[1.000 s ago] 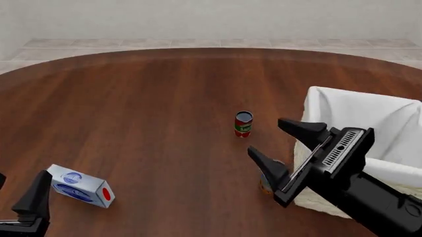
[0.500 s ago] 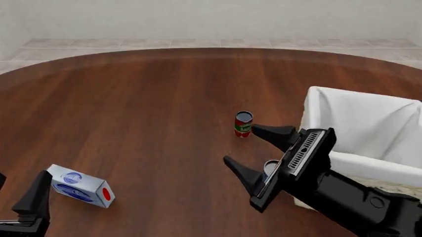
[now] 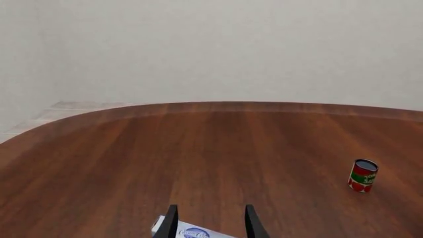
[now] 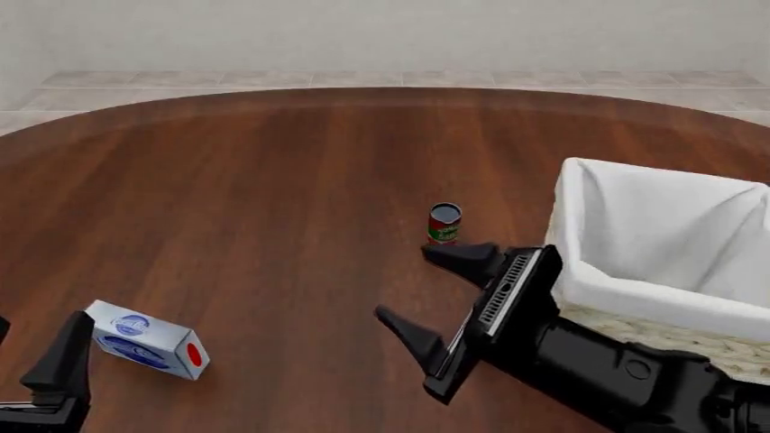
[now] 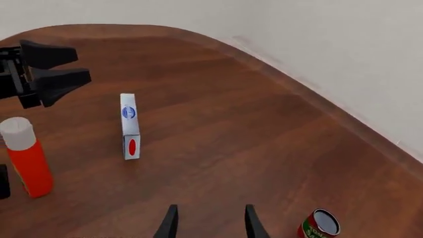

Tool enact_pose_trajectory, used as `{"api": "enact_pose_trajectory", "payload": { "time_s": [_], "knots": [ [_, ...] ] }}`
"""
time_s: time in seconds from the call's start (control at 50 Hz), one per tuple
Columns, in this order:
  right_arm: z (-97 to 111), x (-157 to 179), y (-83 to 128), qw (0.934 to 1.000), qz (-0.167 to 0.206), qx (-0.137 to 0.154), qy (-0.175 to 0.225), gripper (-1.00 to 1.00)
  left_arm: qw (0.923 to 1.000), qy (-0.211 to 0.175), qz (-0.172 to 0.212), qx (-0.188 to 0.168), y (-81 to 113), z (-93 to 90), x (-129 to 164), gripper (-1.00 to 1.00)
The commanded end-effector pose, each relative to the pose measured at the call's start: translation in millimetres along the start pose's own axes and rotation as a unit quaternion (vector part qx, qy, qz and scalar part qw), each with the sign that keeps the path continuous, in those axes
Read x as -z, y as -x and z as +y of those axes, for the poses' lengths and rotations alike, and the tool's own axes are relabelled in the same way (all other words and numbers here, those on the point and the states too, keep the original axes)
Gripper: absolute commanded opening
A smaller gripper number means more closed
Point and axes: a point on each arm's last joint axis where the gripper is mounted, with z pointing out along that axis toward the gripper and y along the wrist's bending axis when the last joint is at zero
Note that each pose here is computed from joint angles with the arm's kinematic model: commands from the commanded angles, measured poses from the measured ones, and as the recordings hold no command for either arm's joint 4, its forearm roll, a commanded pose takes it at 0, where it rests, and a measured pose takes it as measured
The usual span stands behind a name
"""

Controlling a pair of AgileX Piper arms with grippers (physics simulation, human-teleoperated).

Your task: Pick up the cream cheese box, and put it in the basket.

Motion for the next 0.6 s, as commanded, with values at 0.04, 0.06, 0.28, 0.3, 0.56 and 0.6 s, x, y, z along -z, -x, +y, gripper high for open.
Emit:
{"api": "enact_pose_trajectory", "payload": {
  "time_s": [0.04, 0.06, 0.28, 0.3, 0.56, 0.6],
  "knots": [
    [8, -10, -3, 0.9998, 0.007, 0.003, 0.016, 1.00, 1.0000, 0.000, 0.000, 0.001, 0.0, 0.0, 0, 1.00],
    [8, -10, -3, 0.9998, 0.007, 0.003, 0.016, 1.00, 1.0000, 0.000, 0.000, 0.001, 0.0, 0.0, 0, 1.00],
    [14, -20, -7, 0.9994, 0.020, -0.001, 0.028, 1.00, 1.0000, 0.000, -0.001, 0.002, 0.0, 0.0, 0, 1.00],
    [14, -20, -7, 0.9994, 0.020, -0.001, 0.028, 1.00, 1.0000, 0.000, -0.001, 0.002, 0.0, 0.0, 0, 1.00],
    [21, -31, -6, 0.9989, 0.022, 0.003, 0.042, 1.00, 1.0000, 0.001, -0.003, 0.005, 0.6, 0.1, 0, 1.00],
    [22, -33, -6, 0.9988, 0.023, 0.004, 0.044, 1.00, 1.0000, 0.001, -0.003, 0.006, 0.7, 0.1, 0, 1.00]
  ]
}}
